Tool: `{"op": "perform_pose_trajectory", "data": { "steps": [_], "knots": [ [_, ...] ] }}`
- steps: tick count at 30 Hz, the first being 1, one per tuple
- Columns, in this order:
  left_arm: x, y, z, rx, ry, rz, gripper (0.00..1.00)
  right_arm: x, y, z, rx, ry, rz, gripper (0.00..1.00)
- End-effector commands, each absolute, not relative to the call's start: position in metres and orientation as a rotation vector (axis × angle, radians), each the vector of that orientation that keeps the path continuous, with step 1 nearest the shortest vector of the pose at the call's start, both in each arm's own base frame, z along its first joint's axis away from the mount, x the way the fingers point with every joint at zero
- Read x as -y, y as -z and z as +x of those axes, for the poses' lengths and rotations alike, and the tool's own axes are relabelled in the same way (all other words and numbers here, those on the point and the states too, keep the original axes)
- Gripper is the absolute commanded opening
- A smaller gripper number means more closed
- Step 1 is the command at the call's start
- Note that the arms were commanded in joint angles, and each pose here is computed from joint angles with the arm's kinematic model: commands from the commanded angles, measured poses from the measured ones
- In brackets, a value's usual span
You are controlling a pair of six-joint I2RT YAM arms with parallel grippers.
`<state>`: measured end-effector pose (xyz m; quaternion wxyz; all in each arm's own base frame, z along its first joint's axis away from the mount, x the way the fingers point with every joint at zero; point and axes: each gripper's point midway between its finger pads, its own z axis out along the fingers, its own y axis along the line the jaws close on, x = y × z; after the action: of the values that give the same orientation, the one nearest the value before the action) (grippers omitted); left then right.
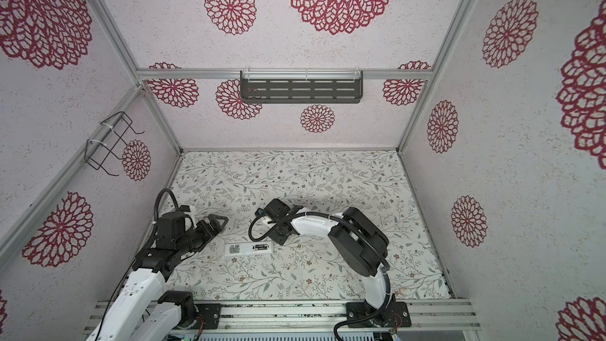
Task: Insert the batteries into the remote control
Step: 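Rotate and lift the white cover with the right gripper, then raise the cover toward the left gripper while the left gripper moves to meet it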
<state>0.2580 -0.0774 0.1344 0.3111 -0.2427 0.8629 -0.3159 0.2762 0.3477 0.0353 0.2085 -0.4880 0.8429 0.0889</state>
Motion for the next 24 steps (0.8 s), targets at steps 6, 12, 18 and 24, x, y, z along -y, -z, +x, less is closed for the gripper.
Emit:
{"op": "perform_pose_trajectory", "data": {
  "steps": [6, 12, 18, 24],
  "knots": [
    [0.097, -0.142, 0.264, -2.269, 0.904, -0.503, 0.97, -0.329, -0.095, 0.293, -2.296, -0.514, -1.156, 0.05],
    [0.115, -0.145, 0.267, -2.273, 0.926, -0.416, 0.97, -0.321, -0.104, 0.290, -2.306, -0.627, -1.103, 0.04],
    [0.163, -0.177, 0.270, -2.159, 1.008, -0.108, 0.97, -0.323, -0.153, 0.279, -2.269, -0.968, -0.968, 0.04],
    [0.207, -0.190, 0.263, -2.021, 0.818, 0.278, 0.97, -0.312, -0.184, 0.272, -2.343, -1.255, -0.741, 0.04]
  ]
}}
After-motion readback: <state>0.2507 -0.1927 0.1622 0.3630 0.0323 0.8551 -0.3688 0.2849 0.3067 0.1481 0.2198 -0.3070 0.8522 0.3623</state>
